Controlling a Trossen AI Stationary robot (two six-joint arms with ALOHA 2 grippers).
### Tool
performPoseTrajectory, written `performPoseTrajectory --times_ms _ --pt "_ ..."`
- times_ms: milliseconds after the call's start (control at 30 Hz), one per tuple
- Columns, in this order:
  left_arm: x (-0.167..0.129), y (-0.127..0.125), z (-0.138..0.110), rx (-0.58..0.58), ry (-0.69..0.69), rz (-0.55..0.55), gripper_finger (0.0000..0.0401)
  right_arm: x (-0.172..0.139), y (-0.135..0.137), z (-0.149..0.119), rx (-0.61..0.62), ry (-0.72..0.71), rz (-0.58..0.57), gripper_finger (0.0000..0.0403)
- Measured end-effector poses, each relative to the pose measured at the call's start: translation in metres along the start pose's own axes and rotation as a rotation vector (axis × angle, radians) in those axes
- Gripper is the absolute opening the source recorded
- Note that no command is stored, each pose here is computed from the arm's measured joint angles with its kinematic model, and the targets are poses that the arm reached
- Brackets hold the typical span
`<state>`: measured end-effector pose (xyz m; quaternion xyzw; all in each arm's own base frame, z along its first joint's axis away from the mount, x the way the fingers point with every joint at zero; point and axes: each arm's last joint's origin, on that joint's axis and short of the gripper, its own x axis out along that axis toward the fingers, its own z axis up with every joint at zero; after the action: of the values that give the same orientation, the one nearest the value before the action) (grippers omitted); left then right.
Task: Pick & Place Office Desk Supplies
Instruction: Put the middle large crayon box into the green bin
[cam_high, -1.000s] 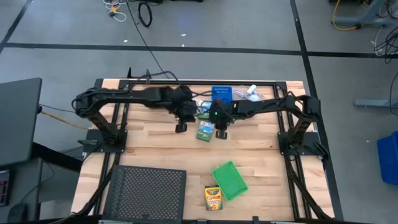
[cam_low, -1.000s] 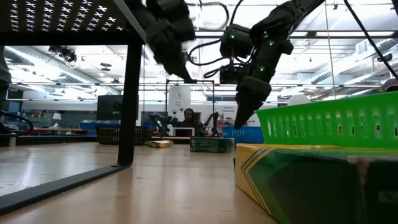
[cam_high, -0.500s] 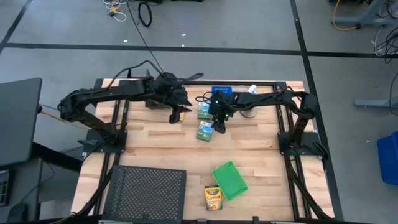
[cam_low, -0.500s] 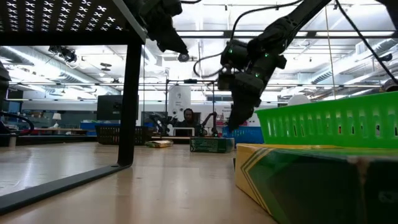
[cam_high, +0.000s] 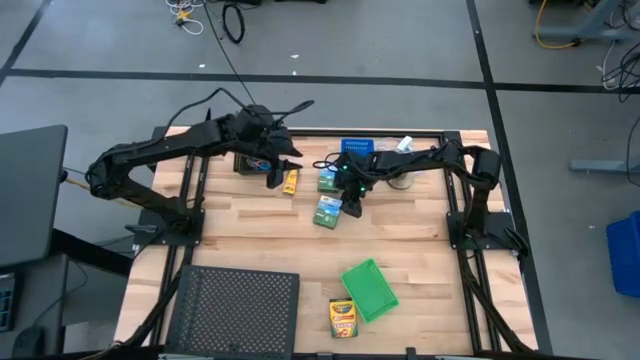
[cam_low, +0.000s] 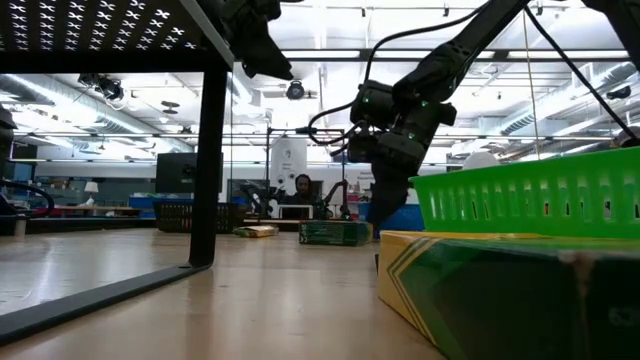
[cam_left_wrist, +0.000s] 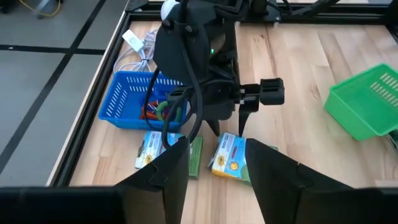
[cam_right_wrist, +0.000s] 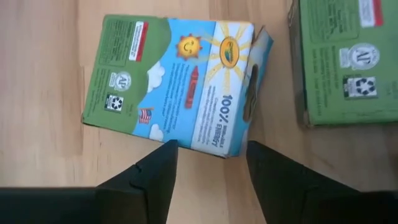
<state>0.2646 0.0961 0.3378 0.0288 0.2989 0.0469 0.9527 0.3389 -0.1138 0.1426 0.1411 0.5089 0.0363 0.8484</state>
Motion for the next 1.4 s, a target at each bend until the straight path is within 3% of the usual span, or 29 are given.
performPoseTrajectory --times_ms 500,867,1167,1267,1400 --pt "0.000 0.000 -0.001 0.008 0.003 0.003 0.0166 0.001 0.001 0.005 -0.013 -0.048 -0.008 0.0201" --pt "0.000 0.000 0.000 0.009 0.002 0.003 0.0166 0.013 0.015 0.006 -0.063 -0.028 -0.025 0.0155" --pt "0.000 0.000 -0.001 0.009 0.003 0.004 0.0166 0.017 0.018 0.005 -0.083 -0.016 -0.024 0.0160" --pt "0.000 0.000 -0.001 0.009 0.003 0.005 0.0166 0.017 0.018 0.005 -0.099 -0.016 -0.025 0.0134" --pt "0.000 0.001 -0.001 0.009 0.006 0.019 0.0166 0.018 0.017 0.005 -0.118 -0.016 -0.032 0.0049"
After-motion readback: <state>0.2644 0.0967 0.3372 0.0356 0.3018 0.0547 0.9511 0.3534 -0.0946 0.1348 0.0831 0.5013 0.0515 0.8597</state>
